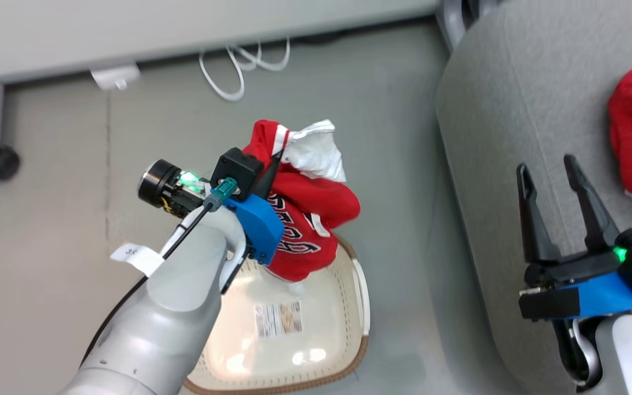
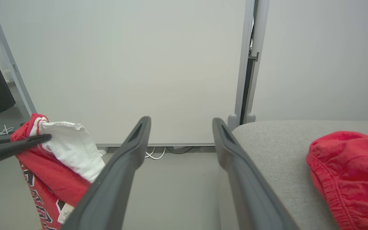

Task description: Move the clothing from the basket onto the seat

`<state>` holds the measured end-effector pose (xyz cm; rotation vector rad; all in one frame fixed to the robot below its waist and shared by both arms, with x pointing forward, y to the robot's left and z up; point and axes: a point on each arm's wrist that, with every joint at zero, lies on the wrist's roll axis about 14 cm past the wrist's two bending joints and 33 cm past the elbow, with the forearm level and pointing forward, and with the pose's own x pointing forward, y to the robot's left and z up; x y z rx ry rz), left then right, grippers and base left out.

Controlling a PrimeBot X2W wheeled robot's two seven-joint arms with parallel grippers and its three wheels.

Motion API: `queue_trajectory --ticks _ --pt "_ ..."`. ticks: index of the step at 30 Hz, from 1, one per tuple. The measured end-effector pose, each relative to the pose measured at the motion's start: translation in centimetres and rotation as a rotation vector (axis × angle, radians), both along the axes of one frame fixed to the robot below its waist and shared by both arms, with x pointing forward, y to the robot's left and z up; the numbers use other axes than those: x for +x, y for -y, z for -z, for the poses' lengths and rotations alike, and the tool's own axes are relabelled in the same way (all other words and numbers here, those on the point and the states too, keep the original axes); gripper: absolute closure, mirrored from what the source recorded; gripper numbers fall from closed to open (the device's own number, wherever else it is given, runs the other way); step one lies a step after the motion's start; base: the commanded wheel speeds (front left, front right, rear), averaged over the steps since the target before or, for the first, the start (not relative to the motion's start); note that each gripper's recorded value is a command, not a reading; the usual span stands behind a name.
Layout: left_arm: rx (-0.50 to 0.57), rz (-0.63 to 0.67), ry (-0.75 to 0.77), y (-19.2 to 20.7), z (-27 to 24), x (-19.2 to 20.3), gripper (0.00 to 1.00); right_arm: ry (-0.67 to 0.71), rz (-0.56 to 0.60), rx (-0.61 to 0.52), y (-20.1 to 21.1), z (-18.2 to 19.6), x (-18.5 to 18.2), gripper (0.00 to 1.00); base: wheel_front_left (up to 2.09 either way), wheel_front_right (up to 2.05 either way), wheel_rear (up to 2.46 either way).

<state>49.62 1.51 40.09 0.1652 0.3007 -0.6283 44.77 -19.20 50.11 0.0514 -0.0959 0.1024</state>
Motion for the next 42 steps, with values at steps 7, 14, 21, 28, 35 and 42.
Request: queue_trajectory --ticks 7,14,21,28,35,42 --pt "-0.11 -0.015 0.173 0.8 -8.1 -0.6 1.0 0.047 -0.015 0.017 -1.1 -2.3 -2.4 0.0 0.0 0.0 0.0" --pt "-0.192 -0.001 0.334 1.6 -15.4 -1.9 1.0 0.072 -0.045 0.028 -2.4 -3.5 -4.8 0.0 0.0 0.0 0.0" --pt "-0.218 0.019 0.453 1.8 -20.3 -3.7 1.0 0.105 -0.06 0.037 -3.3 -4.7 -6.6 0.0 0.0 0.0 0.0" --pt "-0.215 0.028 0.487 1.7 -21.6 -4.5 1.0 0.121 -0.072 0.049 -4.0 -5.2 -7.2 0.0 0.0 0.0 0.0" --pt "-0.212 0.022 0.484 1.2 -21.5 -4.9 1.0 0.129 -0.117 0.051 -5.5 -5.5 -7.4 0.0 0.0 0.0 0.0" --pt "-0.211 0.019 0.473 1.1 -21.2 -4.8 1.0 0.164 -0.249 0.044 -9.8 -6.9 -6.8 0.0 0.0 0.0 0.0"
